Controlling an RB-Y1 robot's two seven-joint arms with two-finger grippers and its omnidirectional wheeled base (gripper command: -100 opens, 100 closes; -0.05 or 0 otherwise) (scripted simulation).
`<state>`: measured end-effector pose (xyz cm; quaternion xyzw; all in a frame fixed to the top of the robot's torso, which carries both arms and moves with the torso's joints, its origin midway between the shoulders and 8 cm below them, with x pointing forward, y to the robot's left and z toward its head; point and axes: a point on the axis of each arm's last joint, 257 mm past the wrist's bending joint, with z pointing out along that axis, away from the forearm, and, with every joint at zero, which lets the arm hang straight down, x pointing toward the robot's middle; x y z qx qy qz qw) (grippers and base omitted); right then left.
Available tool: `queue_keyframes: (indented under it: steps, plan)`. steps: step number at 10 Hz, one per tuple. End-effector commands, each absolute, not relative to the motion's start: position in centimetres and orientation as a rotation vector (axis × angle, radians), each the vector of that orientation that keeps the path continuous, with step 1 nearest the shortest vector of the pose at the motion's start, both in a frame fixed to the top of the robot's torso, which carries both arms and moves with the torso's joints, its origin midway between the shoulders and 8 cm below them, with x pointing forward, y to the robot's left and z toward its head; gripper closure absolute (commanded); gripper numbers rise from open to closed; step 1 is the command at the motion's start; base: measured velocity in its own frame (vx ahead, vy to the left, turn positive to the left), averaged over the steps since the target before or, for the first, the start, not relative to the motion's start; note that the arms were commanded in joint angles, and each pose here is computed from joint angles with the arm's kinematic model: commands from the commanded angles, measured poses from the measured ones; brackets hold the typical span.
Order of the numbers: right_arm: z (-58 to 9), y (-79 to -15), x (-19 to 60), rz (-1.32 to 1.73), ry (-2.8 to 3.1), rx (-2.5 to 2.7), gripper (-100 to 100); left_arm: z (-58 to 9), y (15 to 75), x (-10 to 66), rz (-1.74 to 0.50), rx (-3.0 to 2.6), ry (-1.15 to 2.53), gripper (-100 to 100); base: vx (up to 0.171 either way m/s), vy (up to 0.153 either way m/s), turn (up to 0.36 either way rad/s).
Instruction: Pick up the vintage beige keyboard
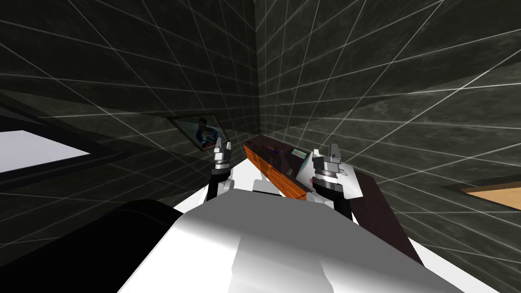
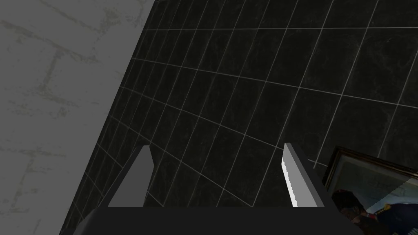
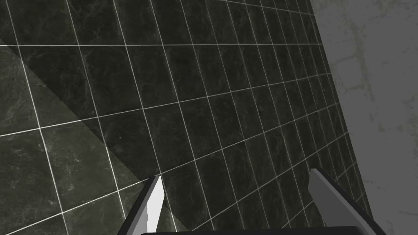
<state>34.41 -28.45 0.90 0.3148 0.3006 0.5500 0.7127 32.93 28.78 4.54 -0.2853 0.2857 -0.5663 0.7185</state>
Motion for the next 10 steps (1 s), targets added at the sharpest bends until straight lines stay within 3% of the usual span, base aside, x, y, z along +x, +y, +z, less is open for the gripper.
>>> queue_keyframes:
  steps: [1,10]
  plan:
    - [-0.6,-28.8,35.0,1.236,0.704,0.741,-100,4.5,28.8,32.9,-1.252,-0.631,0.632,0,0.015,0.024,0.078]
    - [-10.2,-32.4,36.9,1.299,0.844,1.074,-100,4.5,28.8,32.9,-1.253,-0.631,0.632,0,0.034,0.046,0.083]
